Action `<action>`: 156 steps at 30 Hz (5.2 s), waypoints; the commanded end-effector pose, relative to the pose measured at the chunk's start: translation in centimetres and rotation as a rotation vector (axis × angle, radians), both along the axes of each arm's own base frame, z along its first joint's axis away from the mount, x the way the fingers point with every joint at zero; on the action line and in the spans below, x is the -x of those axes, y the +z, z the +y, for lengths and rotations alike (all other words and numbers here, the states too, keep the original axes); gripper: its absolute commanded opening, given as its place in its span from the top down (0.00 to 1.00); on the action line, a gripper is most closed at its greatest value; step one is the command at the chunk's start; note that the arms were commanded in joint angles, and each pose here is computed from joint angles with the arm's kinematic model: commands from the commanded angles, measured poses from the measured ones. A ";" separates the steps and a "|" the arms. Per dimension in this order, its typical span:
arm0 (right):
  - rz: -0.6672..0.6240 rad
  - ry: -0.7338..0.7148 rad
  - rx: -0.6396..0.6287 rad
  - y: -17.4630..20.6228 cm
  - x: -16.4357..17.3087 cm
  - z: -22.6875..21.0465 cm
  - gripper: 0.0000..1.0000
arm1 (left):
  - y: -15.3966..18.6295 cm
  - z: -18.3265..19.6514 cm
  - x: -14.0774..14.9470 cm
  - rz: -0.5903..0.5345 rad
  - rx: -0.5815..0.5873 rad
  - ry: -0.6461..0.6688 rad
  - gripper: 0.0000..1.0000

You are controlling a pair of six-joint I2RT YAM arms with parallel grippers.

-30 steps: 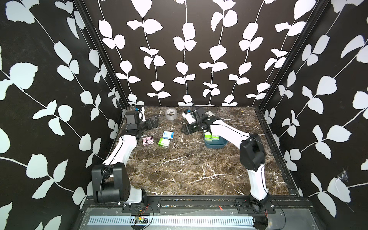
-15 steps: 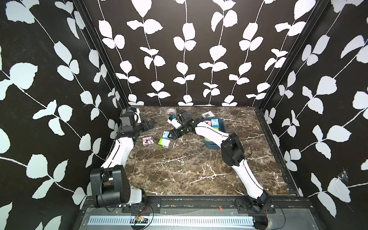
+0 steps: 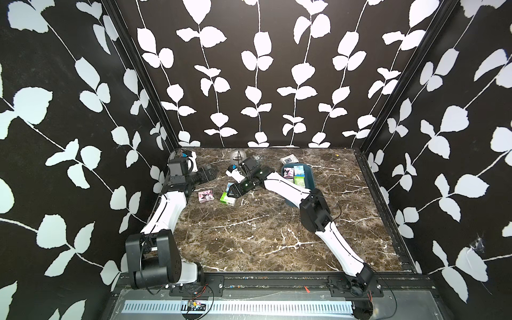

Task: Put the pocket tissues into the storage box
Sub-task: Pick up the pocket tissues from the center of the board, then place the pocket tissues in the storage box.

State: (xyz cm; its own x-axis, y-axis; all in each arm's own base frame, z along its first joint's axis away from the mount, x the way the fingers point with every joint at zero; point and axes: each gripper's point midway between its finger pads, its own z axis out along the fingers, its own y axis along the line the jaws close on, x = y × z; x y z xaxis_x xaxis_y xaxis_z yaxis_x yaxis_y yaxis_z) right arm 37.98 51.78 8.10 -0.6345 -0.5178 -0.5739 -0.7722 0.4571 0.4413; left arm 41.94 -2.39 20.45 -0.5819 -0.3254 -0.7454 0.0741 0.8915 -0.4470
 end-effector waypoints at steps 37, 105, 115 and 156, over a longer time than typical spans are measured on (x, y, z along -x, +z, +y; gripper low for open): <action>0.049 0.016 0.108 -4.8 1.8 0.7 0.62 | 1.9 0.0 1.0 -0.065 -0.034 -0.011 0.01; -0.308 0.088 0.374 5.2 -0.4 -33.4 1.00 | 2.5 -6.3 -0.8 -0.099 -0.038 -0.165 0.01; -0.297 0.128 0.397 3.5 0.1 -32.7 1.00 | 2.3 -6.3 -1.1 -0.094 -0.034 -0.161 0.01; -0.252 0.004 0.331 4.9 0.5 -30.6 0.67 | 2.7 -6.3 -1.1 -0.103 -0.039 -0.165 0.01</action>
